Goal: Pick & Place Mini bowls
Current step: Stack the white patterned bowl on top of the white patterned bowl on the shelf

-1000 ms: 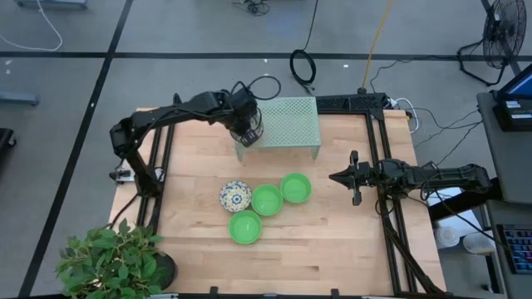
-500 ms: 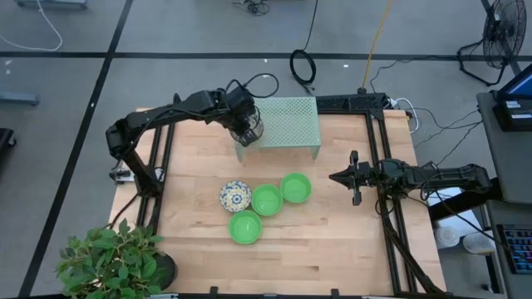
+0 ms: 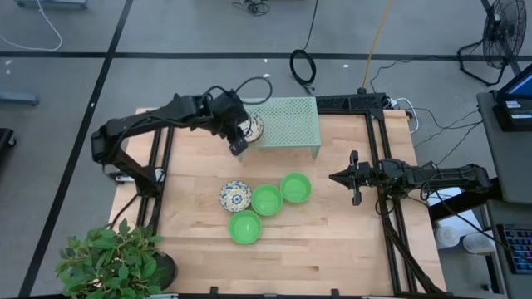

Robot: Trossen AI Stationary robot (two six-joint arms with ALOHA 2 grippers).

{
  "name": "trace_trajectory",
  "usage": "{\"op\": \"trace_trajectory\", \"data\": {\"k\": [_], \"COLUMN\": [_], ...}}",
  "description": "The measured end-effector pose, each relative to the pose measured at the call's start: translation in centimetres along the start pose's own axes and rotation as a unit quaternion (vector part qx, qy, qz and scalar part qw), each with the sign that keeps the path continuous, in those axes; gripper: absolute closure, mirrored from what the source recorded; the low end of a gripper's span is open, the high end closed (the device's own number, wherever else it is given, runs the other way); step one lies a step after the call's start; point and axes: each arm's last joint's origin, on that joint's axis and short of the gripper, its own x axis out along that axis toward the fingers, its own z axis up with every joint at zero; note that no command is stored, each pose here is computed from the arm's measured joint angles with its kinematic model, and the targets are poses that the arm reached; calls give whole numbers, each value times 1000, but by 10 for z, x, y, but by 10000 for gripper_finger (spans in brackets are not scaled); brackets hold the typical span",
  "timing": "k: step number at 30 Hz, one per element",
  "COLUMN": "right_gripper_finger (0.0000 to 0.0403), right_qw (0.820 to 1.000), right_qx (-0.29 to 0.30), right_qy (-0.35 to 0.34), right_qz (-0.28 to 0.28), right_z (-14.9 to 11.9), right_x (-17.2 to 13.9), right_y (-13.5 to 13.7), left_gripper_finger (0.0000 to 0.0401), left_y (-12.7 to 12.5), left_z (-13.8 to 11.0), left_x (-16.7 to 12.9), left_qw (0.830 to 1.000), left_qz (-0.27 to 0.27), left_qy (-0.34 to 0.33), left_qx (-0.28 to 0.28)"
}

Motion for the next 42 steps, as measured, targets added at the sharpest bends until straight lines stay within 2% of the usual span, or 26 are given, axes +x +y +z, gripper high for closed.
{"op": "trace_trajectory", "data": {"k": [6, 11, 23, 29, 36, 42], "right_gripper_finger": [403, 403, 403, 403, 403, 403], "right_qw": [1000, 1000, 1000, 1000, 1000, 1000], "right_qx": [0, 0, 0, 0, 0, 0], "right_qy": [0, 0, 0, 0, 0, 0], "right_qz": [0, 0, 0, 0, 0, 0], "right_z": [0, 0, 0, 0, 0, 0], "right_x": [0, 0, 0, 0, 0, 0], "right_y": [0, 0, 0, 0, 0, 0], "left_gripper_finger": [359, 359, 359, 359, 359, 359], "left_y": [-23, -42, -88, -96, -92, -86], "left_z": [-19, -33, -56, -67, -102, -132], "left_x": [-1, -2, -13, -14, 13, 40], "left_qw": [997, 991, 986, 986, 974, 972], "left_qz": [-10, -9, 1, 40, 79, 64], "left_qy": [78, 131, 149, 155, 212, 227], "left_qx": [27, 17, 71, 54, 23, -7]}}
